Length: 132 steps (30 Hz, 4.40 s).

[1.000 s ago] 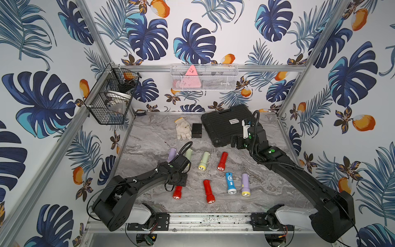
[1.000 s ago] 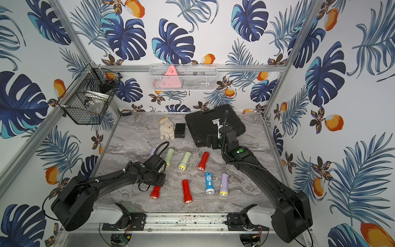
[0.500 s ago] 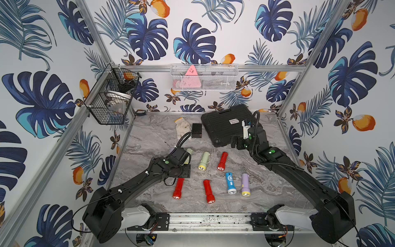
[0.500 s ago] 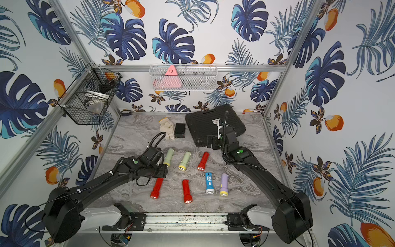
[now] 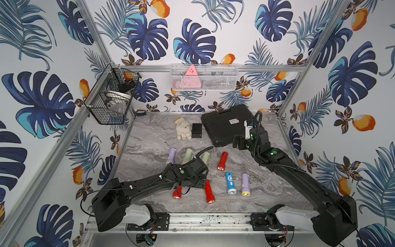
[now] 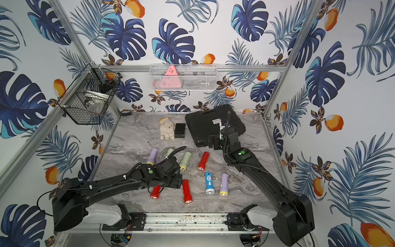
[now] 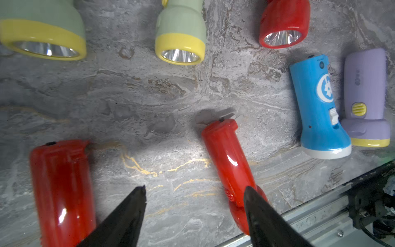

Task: Close the plug at the bottom of the flashlight
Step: Pick up the flashlight from the center of the board, then close the plug of the flashlight.

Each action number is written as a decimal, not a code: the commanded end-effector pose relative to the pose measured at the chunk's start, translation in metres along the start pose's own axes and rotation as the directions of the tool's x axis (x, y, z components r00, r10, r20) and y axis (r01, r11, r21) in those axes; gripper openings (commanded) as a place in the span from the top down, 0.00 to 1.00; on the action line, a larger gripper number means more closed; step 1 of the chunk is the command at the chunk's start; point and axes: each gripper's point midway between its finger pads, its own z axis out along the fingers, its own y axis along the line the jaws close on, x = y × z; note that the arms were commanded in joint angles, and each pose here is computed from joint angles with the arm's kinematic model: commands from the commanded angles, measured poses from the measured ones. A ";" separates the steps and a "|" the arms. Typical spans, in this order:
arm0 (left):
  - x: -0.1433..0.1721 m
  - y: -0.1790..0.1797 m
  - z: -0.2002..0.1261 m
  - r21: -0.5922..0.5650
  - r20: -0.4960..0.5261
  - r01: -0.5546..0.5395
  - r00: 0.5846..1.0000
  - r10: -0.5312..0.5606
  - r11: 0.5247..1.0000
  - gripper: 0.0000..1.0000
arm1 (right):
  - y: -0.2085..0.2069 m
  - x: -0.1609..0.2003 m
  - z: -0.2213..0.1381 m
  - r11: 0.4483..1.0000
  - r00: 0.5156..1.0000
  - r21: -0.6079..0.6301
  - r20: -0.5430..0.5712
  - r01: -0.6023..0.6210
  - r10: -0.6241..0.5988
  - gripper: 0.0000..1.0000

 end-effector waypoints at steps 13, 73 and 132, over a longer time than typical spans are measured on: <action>0.015 -0.027 0.044 -0.014 -0.110 -0.071 0.992 0.069 0.997 0.20 | 0.002 -0.008 -0.004 1.000 0.999 -0.014 0.032 0.004 -0.004 0.00; -0.060 -0.071 -0.036 0.141 0.271 -0.381 0.902 0.335 0.914 1.00 | -0.004 -0.025 0.001 0.994 0.996 -0.077 0.005 -0.083 0.084 0.00; -0.095 -0.088 -0.154 0.146 0.953 -0.729 0.285 0.102 0.669 1.00 | 0.198 0.018 -0.111 0.415 0.946 -0.909 -0.170 -0.041 -0.277 0.27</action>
